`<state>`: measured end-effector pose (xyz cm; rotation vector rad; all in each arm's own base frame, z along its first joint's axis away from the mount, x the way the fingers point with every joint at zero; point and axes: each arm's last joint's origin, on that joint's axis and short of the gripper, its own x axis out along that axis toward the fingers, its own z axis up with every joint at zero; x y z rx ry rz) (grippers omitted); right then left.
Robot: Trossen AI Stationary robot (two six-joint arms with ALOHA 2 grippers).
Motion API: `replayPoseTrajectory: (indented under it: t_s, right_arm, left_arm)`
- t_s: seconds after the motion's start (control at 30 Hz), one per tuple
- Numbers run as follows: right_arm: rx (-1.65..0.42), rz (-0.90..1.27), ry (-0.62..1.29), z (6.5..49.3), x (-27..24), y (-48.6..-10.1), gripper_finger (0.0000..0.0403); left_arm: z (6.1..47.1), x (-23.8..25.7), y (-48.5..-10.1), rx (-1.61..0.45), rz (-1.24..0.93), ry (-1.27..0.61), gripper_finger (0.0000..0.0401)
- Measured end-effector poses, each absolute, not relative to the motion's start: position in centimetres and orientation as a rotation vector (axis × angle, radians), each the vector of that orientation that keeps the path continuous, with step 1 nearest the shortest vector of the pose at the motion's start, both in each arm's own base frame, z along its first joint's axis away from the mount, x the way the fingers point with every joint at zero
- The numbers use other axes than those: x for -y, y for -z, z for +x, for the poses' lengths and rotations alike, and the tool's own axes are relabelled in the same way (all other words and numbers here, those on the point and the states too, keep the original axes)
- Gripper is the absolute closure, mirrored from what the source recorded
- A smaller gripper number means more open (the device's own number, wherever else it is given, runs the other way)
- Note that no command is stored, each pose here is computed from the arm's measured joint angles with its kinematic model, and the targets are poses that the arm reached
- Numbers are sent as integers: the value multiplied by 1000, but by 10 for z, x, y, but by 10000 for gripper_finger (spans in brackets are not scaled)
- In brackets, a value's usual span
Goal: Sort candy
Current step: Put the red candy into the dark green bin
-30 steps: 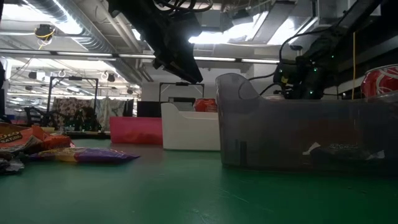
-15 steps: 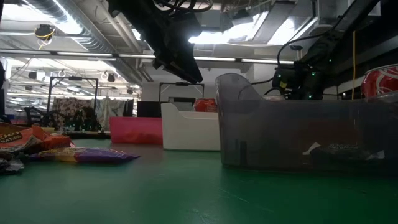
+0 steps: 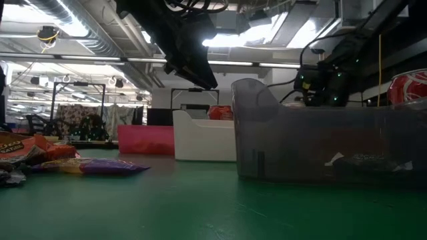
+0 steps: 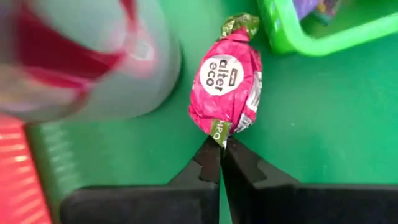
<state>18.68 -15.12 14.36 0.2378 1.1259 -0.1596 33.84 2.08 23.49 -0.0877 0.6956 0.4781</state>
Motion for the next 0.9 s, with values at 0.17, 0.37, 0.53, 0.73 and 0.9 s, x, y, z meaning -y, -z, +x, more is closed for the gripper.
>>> replayPoseTrajectory:
  t_s: [0.17, 0.37, 0.53, 0.73, 0.9]
  right_arm:
    - [-1111, 236, 162, 180, 146, -157, 400]
    - [-1085, 227, 199, 171, 138, -176, 401]
    - [-1057, 183, 294, 160, 131, -196, 401]
    - [-989, 174, 356, 145, 119, -219, 402]
    - [-904, 201, 381, 131, 107, -235, 402]
  left_arm:
    - [338, -21, -235, -696, -88, -478, 287]
    - [338, -21, -235, -696, -88, -478, 287]
    - [338, -21, -235, -696, -87, -478, 287]
    - [338, -21, -235, -696, -88, -478, 287]
    - [338, -21, -235, -696, -86, -477, 287]
